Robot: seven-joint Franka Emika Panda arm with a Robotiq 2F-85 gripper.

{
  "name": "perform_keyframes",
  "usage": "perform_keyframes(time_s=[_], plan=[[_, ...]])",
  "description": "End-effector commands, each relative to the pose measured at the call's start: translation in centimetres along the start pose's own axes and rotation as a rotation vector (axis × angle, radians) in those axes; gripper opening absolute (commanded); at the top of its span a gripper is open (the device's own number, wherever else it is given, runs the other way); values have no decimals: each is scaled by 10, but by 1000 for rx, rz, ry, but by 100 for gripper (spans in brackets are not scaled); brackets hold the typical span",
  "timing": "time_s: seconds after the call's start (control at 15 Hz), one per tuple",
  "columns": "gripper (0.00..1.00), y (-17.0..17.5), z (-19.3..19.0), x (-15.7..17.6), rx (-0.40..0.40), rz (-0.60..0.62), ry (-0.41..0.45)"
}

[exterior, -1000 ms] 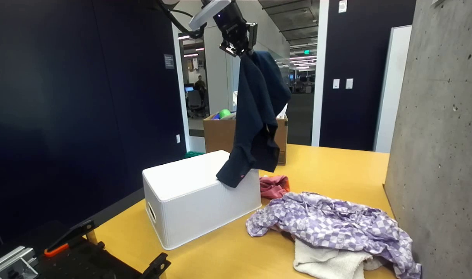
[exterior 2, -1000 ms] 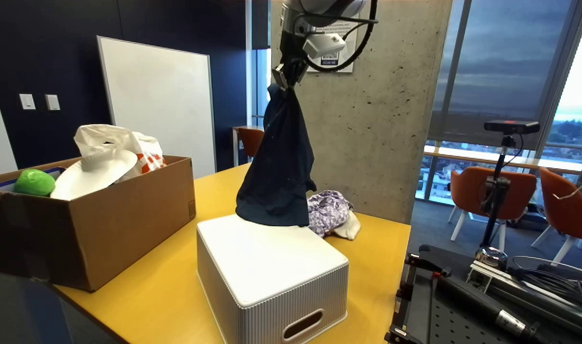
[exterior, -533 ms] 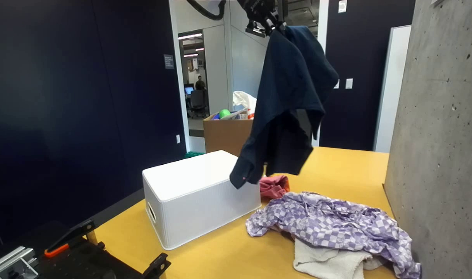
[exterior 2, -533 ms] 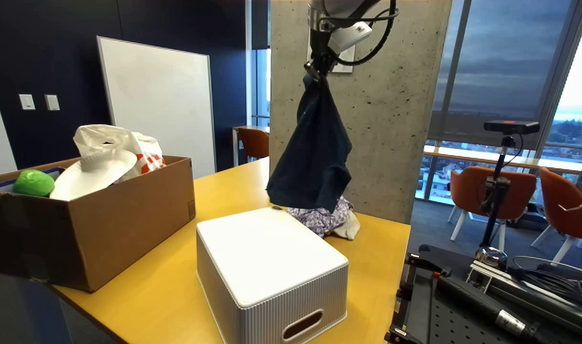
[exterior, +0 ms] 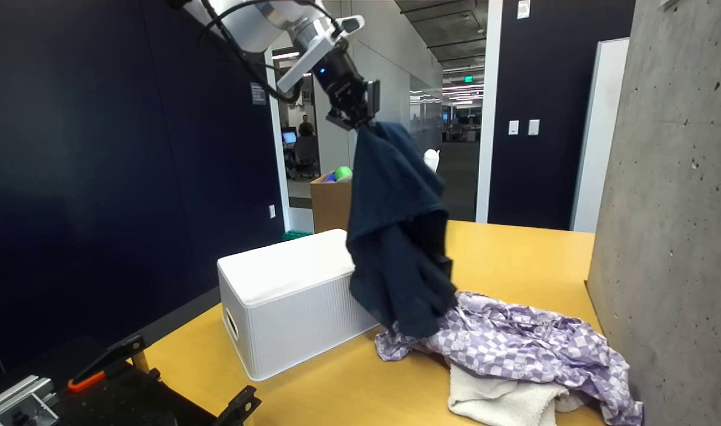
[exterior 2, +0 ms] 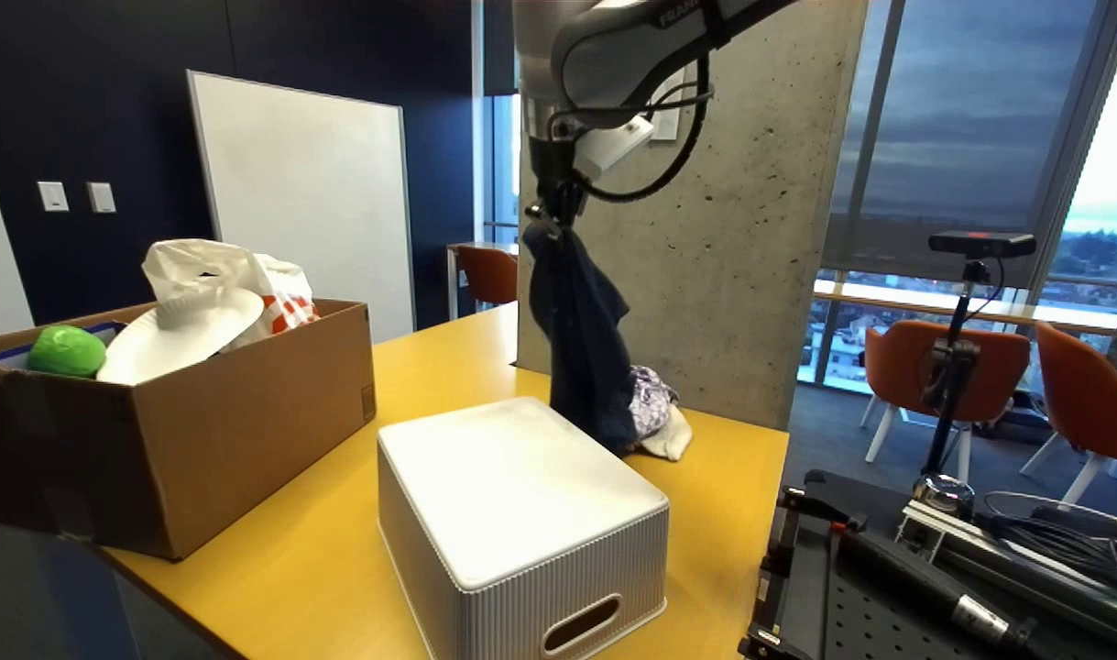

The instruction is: Fold the blue cloth and remove it from the basket, then use the purple cloth to cover the basket

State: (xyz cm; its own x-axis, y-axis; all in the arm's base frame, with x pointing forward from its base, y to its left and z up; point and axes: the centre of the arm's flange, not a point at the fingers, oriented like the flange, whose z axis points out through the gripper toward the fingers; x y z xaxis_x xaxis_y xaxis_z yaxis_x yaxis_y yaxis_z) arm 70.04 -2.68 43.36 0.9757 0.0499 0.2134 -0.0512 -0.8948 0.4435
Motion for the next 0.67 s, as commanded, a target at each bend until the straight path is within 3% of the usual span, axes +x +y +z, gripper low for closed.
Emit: perform_keyframes(time_s=[0.0,0.33,0.6], plan=[[3,-106,-23,0,105,-122,8],[3,-207,-73,-18,338,-303,10],[3,-210,-73,-26,539,-378,-36]])
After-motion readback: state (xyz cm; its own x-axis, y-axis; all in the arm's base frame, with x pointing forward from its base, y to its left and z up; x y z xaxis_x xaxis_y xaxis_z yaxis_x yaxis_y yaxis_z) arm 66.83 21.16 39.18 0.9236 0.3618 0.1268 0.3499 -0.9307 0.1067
